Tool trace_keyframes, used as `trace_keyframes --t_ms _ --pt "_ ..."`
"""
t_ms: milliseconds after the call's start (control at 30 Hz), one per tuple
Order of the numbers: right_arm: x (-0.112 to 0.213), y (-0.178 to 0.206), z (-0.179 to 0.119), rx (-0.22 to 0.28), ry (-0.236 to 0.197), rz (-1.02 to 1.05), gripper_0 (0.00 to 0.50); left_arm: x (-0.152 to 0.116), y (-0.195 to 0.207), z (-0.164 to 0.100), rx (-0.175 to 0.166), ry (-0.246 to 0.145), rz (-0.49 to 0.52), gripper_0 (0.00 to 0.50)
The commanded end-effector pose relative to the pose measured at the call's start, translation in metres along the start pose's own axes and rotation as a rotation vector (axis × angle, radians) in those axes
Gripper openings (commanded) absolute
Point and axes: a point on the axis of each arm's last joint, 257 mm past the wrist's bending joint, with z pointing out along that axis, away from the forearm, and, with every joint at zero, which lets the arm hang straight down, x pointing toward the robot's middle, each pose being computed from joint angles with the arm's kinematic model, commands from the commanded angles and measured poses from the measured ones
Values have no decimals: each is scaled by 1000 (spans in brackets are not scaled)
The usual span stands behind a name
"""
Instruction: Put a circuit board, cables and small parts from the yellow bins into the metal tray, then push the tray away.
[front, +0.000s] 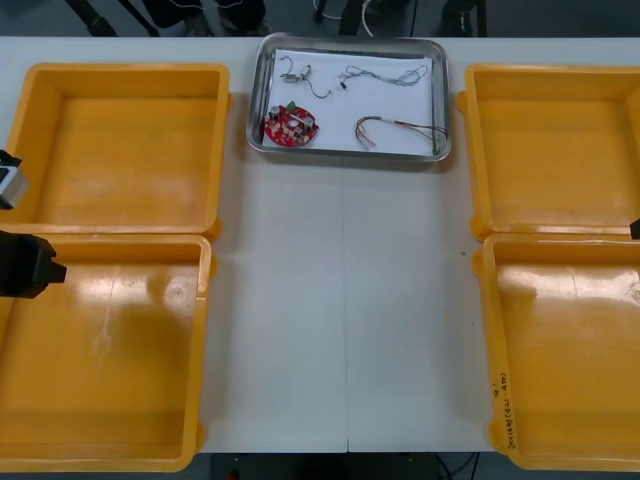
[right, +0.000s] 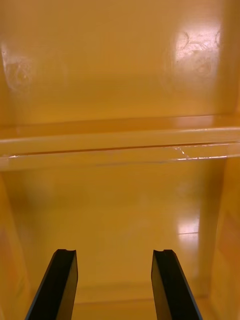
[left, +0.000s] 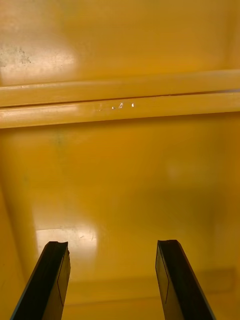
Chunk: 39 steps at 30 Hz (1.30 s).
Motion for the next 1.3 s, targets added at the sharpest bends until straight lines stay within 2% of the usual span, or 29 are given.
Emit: trace_keyframes --t_ms 33,300,700,1033,1300 --pt "-16 -25 -5 30 -58 29 428 1 12 -12 -42 -9 108 500" --pt "-23 -32 8 6 -88 -37 428 1 12 -12 -42 -9 108 500" --pt "1 -25 25 -39 -33 -13 429 1 12 -12 -42 -9 108 500" --pt "14 -29 27 -26 15 0 428 1 12 -12 -42 -9 108 500" --pt "18 -30 26 -21 31 7 430 1 12 -12 -42 -9 108 500"
